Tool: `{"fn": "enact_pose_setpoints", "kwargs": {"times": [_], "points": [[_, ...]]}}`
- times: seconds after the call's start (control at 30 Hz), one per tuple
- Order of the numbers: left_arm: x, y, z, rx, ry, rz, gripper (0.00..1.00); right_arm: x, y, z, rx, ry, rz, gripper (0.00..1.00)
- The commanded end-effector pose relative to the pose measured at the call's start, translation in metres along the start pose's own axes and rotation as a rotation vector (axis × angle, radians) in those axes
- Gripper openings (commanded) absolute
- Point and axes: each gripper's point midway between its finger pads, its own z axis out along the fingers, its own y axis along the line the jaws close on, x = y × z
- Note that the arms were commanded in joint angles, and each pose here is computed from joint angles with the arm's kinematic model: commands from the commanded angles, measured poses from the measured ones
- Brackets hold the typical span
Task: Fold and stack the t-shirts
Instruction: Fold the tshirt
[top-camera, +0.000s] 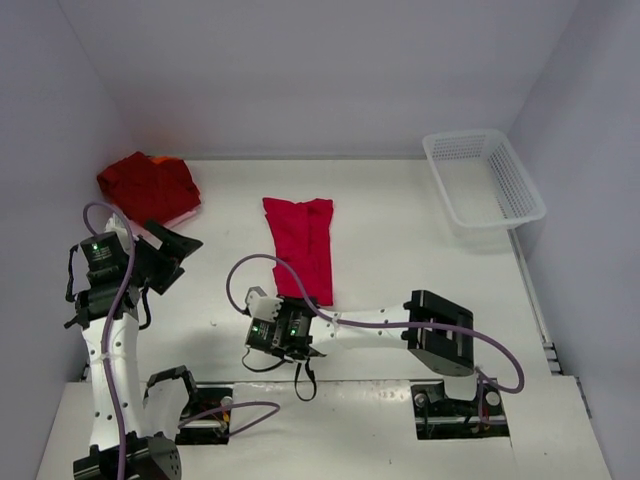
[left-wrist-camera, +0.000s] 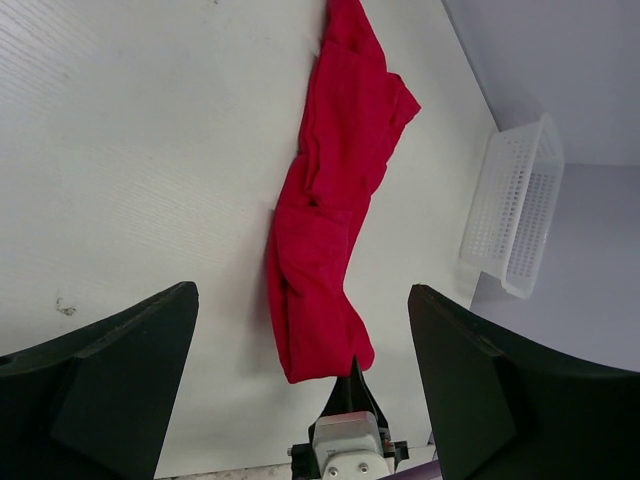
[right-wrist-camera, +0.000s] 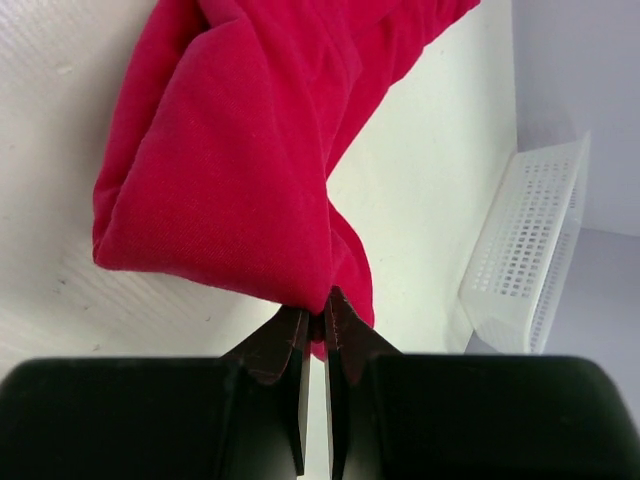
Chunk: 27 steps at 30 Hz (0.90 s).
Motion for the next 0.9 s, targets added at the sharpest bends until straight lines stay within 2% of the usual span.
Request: {"fn": "enact_pose_setpoints", "kwargs": {"times": [0.0,0.37,0.87], "points": [[-0.015,-0.02,-0.012,0.048,-0.058,0.049,0.81,-0.024,-0.045,-0.019,0.077,-0.06,0.079,0.0],[-0.017,-0.024,-0.015,0.049,-0.066,0.05,0.81,-0.044,-0.078,-0.027,0.113,-0.092,0.111,0.0],[-0.02,-0.025,-0.015,0.05,-0.071,0.049,0.81,-0.049,-0.104,-0.011,0.129,-0.072,0.121,0.0]]}}
